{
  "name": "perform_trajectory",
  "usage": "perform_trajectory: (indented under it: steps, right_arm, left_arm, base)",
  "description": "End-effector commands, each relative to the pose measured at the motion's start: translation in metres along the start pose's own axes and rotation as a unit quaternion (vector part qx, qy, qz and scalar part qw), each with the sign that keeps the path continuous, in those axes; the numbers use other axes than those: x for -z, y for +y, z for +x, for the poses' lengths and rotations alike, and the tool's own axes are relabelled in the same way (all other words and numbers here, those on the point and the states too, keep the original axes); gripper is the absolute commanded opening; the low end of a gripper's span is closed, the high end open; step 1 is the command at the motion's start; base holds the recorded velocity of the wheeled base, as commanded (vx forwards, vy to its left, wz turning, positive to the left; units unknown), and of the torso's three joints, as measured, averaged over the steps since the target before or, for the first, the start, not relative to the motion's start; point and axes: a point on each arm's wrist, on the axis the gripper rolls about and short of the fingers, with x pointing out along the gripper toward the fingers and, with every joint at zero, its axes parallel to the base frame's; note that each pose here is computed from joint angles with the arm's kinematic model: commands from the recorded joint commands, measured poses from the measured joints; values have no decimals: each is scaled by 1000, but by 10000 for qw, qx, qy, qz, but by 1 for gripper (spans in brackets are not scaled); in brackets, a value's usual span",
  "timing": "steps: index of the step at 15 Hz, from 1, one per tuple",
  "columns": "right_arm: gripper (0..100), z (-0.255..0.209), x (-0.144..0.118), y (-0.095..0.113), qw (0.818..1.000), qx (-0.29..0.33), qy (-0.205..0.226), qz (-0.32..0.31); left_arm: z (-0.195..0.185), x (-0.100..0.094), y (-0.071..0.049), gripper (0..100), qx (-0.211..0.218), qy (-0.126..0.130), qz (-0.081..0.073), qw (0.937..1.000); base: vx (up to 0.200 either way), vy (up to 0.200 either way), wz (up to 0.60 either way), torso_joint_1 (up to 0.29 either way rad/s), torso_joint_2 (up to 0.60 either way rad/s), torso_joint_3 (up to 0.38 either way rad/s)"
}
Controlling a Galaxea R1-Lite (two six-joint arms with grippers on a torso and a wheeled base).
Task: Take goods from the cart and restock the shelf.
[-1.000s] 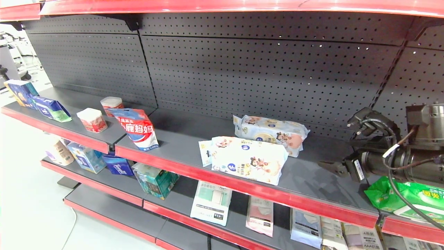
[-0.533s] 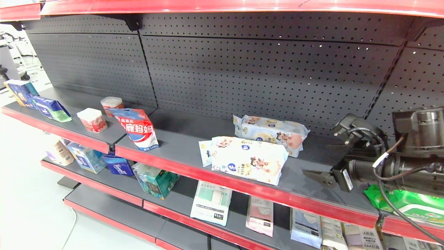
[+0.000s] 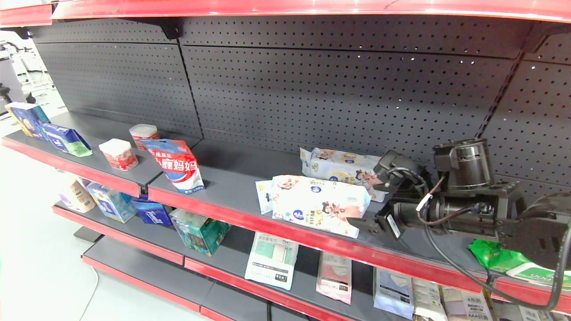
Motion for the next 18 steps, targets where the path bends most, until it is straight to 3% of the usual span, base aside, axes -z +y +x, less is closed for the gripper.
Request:
perform_trajectory:
  steps: [1,13,18]
  right_arm:
    - [100,14,4,5,9998,-136,153,-29]
    - [100,42,4,-16,9997,32,226,33]
    - [100,35,-6,-20,9999,144,40,-7]
  left_arm:
    - [0,0,0,100,-2,4,-4,10000]
    - [0,0,0,100,6,5,-4,10000]
    - [0,0,0,100,-2,4,-4,10000]
  base:
    - [0,0,0,0,0,0]
    - [0,0,0,0,0,0]
    - [0,0,0,0,0,0]
